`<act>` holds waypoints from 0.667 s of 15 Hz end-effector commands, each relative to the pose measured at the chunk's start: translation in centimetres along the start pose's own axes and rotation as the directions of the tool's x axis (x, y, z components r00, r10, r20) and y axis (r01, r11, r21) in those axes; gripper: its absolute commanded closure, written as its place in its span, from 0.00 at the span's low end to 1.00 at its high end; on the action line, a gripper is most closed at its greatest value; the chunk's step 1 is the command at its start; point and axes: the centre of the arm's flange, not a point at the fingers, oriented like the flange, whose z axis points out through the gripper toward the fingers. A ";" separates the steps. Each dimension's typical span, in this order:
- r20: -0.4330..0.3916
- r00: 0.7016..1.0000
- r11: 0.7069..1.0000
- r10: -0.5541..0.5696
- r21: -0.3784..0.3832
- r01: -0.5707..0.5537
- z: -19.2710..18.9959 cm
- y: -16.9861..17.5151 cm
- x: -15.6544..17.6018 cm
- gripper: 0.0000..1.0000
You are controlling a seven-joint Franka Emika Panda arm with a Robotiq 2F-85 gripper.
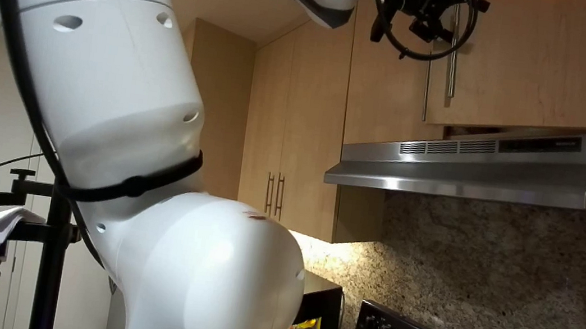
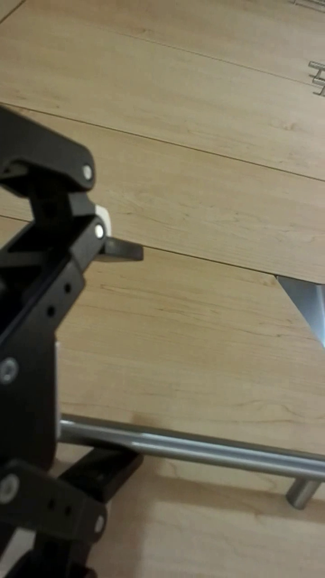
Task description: Open the right door of the cabinet
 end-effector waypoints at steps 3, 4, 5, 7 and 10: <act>-0.008 1.000 0.997 0.014 0.082 -0.013 0.2 6.3 -2.2 0.00; -0.010 1.000 0.994 0.013 0.110 -0.012 0.4 6.8 -2.5 0.00; -0.012 1.000 0.990 0.014 0.139 -0.012 0.8 7.3 -2.9 0.00; -0.011 1.000 0.982 0.016 0.190 -0.014 1.4 8.1 -3.5 0.00; -0.015 1.000 0.973 0.012 0.229 -0.008 1.7 9.5 -4.3 0.00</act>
